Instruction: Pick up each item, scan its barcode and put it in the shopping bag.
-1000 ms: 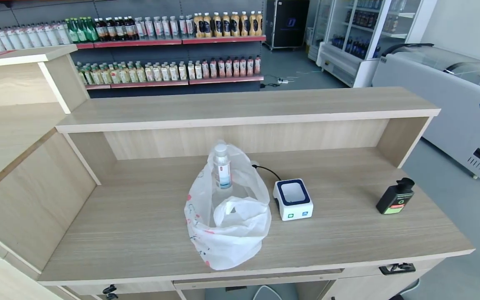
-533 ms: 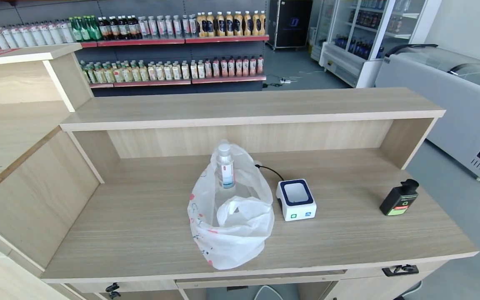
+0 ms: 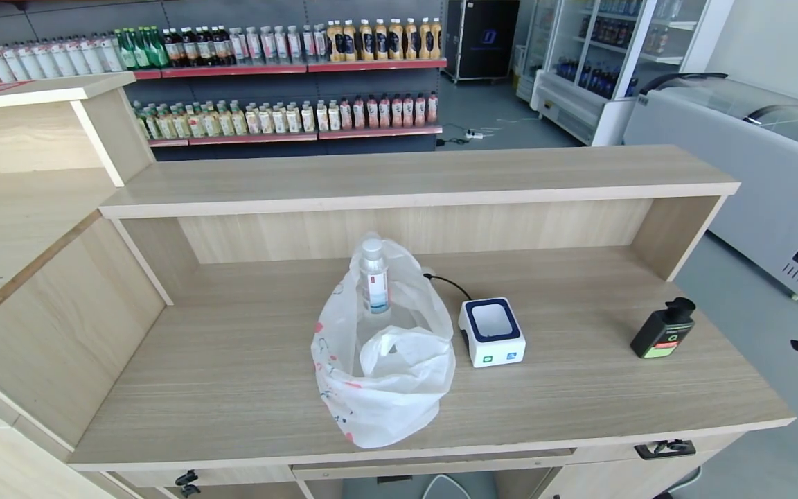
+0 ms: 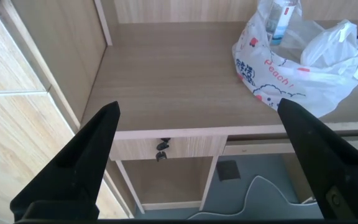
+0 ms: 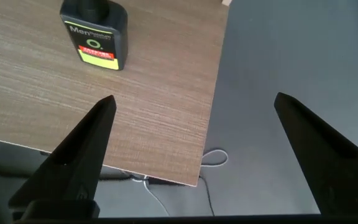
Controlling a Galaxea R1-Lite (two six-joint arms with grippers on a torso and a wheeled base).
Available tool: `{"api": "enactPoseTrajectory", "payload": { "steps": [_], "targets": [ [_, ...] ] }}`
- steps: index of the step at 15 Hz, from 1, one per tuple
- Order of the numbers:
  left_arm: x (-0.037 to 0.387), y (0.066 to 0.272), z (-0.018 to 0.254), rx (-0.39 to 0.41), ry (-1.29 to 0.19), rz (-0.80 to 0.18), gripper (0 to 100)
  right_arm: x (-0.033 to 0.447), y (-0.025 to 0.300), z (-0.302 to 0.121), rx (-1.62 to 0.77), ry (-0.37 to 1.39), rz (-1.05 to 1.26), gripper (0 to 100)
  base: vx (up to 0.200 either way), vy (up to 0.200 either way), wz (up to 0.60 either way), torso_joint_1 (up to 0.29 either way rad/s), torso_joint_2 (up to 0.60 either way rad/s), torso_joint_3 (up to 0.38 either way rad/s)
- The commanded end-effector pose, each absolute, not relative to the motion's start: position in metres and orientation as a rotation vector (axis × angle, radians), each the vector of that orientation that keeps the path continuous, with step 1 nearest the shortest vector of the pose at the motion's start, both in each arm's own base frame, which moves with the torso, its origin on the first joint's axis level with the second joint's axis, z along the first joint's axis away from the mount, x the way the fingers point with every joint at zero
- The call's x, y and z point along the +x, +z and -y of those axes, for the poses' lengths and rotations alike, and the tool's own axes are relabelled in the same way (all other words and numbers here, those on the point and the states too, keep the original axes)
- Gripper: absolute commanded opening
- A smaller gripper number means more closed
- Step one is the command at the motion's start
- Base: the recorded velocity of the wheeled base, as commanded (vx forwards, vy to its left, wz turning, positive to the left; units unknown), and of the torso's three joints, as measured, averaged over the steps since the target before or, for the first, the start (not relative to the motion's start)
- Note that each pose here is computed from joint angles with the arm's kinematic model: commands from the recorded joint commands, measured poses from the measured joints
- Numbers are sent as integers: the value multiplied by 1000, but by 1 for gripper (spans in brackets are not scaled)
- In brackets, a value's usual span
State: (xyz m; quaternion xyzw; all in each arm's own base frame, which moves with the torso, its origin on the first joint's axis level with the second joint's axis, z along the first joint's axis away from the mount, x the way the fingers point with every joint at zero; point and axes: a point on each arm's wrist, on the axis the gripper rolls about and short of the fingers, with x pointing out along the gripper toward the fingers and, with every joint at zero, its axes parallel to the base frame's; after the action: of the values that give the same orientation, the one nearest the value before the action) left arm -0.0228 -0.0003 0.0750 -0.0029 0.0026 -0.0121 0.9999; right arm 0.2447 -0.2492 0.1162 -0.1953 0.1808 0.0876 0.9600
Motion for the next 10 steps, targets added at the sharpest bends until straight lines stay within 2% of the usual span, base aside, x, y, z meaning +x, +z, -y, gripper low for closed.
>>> {"api": "enactPoseTrajectory", "payload": {
  "steps": [1, 10],
  "targets": [
    [-23, 75, 0, -6, -25, -6, 100, 266, 100, 259, -380, 229, -356, 100, 0, 0, 0, 0, 0, 0],
    [-23, 75, 0, -6, -25, -6, 100, 322, 66, 230, -410, 412, -347, 100, 0, 0, 0, 0, 0, 0]
  ]
}}
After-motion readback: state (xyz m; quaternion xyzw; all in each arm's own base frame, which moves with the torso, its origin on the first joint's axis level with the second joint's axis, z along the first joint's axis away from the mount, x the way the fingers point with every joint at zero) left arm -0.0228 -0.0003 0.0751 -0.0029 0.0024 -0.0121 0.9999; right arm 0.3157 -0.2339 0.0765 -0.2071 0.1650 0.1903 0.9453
